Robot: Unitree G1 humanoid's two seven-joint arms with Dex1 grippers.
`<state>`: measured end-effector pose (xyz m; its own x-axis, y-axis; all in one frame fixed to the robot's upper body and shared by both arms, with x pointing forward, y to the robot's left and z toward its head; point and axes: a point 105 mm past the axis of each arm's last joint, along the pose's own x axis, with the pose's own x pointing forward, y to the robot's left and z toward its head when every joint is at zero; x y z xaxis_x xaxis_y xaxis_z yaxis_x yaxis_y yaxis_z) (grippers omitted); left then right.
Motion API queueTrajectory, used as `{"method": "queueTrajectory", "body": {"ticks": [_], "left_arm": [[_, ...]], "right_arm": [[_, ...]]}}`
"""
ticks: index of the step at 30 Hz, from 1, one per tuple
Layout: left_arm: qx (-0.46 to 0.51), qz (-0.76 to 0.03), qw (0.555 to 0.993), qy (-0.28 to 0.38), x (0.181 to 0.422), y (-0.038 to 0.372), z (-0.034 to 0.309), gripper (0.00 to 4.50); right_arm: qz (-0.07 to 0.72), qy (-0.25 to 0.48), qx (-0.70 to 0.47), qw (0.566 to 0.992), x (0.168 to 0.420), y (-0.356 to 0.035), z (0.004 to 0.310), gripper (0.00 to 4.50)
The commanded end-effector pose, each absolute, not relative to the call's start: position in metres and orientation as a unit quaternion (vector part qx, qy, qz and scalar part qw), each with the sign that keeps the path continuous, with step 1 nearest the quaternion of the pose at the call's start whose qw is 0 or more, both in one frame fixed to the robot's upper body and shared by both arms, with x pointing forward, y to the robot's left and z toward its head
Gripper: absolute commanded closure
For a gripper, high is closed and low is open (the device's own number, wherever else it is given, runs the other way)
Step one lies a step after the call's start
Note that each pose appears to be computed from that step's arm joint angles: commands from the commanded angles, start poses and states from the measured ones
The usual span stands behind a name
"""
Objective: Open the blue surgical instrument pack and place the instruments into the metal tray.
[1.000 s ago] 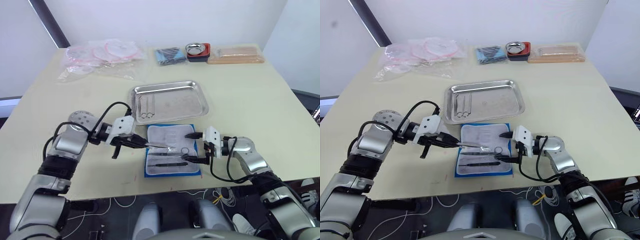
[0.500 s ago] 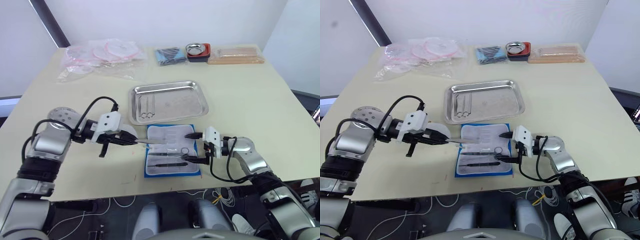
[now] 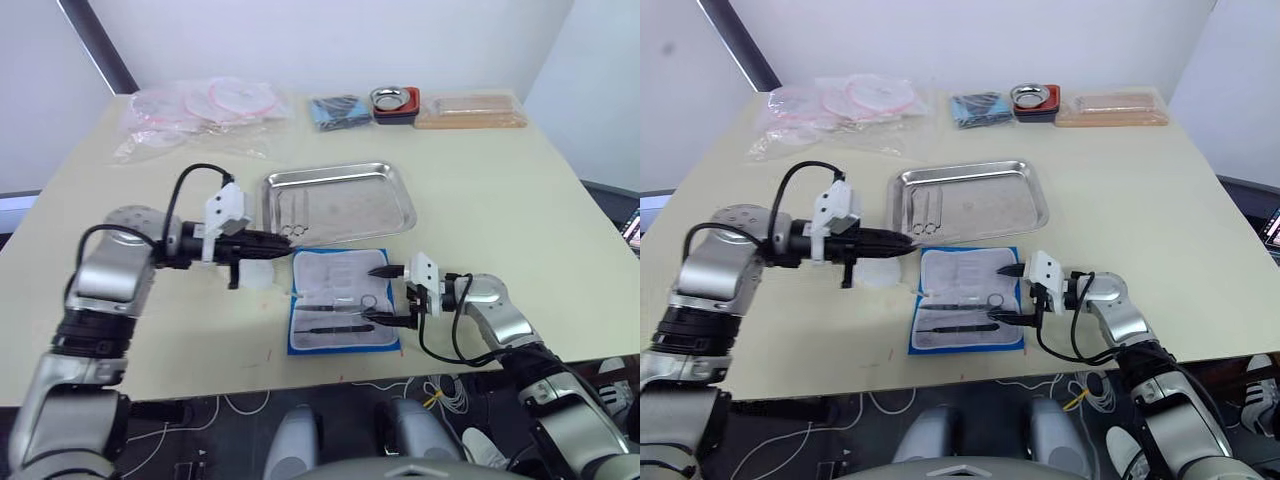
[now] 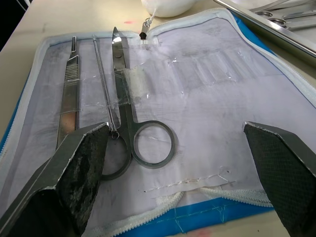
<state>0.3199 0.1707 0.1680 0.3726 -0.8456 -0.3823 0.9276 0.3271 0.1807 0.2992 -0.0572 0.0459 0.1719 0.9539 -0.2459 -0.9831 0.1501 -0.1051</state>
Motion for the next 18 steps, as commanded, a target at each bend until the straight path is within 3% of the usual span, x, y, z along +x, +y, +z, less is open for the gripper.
{"method": "queueTrajectory", "body": {"ticks": [1,7,18], "left_arm": [[0.155,-0.491,0.855,0.066,0.332,0.159,0.194,4.28],[0.076,-0.345,0.934,0.056,0.368,0.154,0.192,4.28],[0.033,-0.161,0.983,0.081,0.385,0.148,0.159,4.28]], "right_arm": [[0.632,0.208,-0.132,0.735,0.273,-0.076,-0.023,0.0],[0.632,0.209,-0.131,0.735,0.274,-0.076,-0.023,0.0],[0.633,0.208,-0.128,0.735,0.271,-0.074,-0.024,0.0]]}}
